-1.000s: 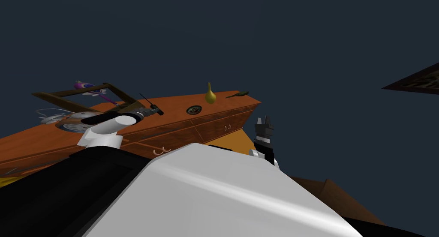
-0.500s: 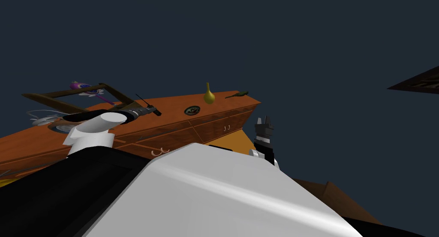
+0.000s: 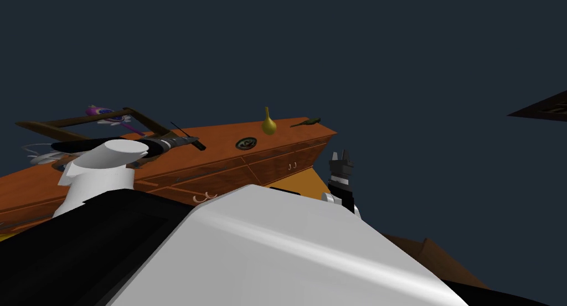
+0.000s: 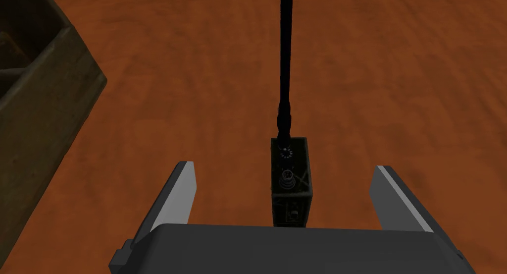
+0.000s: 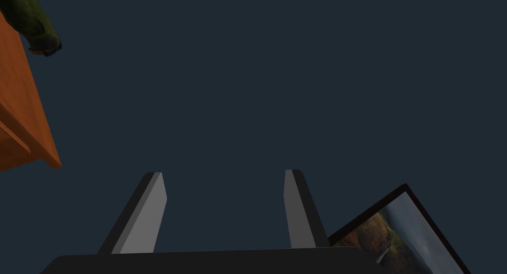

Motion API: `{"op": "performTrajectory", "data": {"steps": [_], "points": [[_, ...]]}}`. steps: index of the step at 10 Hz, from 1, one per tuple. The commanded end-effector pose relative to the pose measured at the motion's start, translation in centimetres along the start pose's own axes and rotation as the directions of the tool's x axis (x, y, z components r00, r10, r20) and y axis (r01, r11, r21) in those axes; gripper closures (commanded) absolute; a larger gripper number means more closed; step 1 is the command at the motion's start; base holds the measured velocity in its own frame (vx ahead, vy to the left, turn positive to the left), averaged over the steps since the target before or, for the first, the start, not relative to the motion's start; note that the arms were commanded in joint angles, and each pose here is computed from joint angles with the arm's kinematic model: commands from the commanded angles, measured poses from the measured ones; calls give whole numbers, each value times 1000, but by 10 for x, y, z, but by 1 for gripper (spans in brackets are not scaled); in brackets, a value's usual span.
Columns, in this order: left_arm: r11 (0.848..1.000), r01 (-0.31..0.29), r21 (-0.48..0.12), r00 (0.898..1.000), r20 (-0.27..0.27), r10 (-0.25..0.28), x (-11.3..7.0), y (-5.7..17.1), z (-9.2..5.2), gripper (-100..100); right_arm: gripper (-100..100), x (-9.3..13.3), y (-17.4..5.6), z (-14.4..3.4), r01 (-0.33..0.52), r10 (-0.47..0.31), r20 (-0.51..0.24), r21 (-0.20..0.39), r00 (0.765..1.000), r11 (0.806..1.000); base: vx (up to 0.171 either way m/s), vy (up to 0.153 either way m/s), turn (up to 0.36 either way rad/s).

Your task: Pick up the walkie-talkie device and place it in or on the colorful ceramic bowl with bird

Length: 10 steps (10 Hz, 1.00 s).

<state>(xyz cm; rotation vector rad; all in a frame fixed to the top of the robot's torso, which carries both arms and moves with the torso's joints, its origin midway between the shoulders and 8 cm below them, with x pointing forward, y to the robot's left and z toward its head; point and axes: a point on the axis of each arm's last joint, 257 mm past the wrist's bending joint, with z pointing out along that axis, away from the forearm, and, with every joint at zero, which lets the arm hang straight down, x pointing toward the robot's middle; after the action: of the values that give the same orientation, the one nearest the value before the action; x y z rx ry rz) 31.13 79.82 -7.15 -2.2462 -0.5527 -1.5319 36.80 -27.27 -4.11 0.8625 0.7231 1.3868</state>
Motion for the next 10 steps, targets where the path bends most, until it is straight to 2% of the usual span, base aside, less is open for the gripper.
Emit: {"op": "performTrajectory", "data": {"steps": [1,2,3,4,7,10], "points": [[1000,26,-15,1000,12,-25,5,-2,-2,-100,0,0,0,0,0,0,0,0,1000,1000,28,-13,5],[1000,15,-8,1000,6,-15,3,-1,-1,-100,0,0,0,0,0,0,0,0,1000,1000,12,-4,1],[1000,17,-11,1000,9,-17,3,-1,-1,0,0,0,0,0,0,0,0,0,1000,1000,0,0,0],[999,28,19,1000,11,-28,2,-11,1,-100,0,0,0,0,0,0,0,0,1000,1000,-53,9,-231],[995,54,89,998,13,-55,0,-34,6,-100,0,0,0,0,0,0,0,0,1000,1000,-151,45,-269],[989,67,131,997,13,-70,-2,-47,8,-100,0,0,0,0,0,0,0,0,1000,1000,-94,8,-145]]}}
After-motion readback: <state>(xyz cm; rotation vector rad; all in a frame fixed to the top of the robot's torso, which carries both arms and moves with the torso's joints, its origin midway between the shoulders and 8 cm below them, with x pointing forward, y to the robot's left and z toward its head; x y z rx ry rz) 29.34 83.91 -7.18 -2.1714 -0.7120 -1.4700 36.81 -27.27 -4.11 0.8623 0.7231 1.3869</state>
